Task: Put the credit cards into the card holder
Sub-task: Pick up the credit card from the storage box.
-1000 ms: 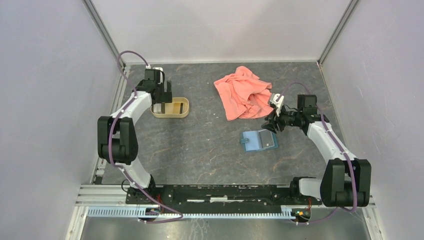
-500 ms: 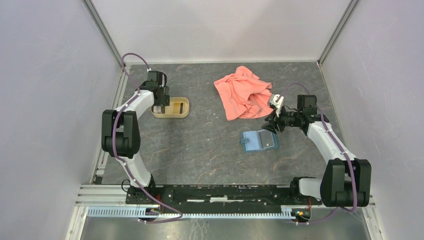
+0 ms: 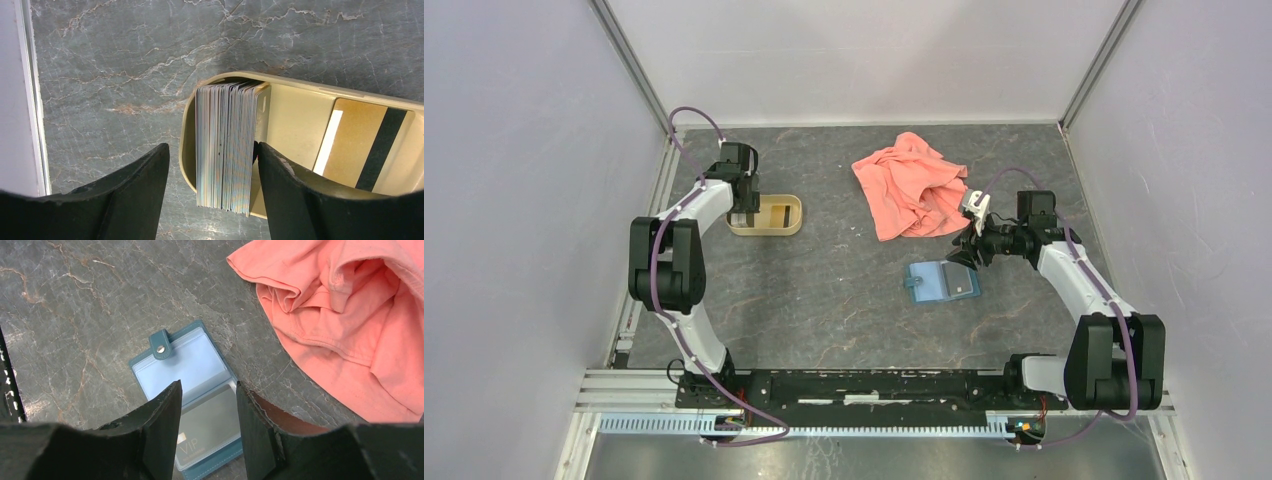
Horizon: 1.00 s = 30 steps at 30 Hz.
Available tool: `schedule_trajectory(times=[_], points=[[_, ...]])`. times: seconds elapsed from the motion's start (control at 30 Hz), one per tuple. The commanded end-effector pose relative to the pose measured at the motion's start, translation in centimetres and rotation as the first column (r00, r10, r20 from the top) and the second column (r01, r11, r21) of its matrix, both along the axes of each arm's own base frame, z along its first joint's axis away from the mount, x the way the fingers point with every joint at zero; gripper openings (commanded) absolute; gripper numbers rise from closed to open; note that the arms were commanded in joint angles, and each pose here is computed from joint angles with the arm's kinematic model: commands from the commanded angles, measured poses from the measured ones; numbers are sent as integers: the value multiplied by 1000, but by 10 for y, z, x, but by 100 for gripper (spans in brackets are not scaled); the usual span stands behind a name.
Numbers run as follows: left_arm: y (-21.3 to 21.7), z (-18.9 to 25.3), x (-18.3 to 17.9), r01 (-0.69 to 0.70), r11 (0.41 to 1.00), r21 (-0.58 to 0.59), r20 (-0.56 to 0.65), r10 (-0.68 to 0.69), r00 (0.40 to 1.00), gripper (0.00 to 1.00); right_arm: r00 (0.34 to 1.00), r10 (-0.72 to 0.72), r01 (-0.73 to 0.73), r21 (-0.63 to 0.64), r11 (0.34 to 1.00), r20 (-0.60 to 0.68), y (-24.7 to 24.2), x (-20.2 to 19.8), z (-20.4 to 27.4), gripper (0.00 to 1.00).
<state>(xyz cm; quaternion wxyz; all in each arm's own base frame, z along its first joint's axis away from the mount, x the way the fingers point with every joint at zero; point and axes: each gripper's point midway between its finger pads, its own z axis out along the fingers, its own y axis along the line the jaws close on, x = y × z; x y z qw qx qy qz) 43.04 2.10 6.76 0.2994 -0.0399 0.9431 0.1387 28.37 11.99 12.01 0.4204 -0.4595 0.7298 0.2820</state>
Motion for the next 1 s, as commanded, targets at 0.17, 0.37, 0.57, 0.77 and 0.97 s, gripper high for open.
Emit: schedule_trajectory(times=[0.17,0.37,0.57,0.77,0.97], points=[[5,11,12,1,1000,27,22,-2,1000,72,999,32,-32,20,999,27,3,4,11,50],[2,4,11,12,1000,14,-4,-12,1000,75,999,34,-35,21,999,25,3,3,11,50],[4,2,10,8,1000,21,-16,-8,1000,75,999,38,-39,23,999,26,4,3,11,50],[8,11,10,-7,999,37,7,6,1000,67,999,38,-39,22,999,24,4,3,11,50],[6,19,10,-8,1000,29,28,7,1000,64,999,40,-40,23,999,25,4,3,12,50]])
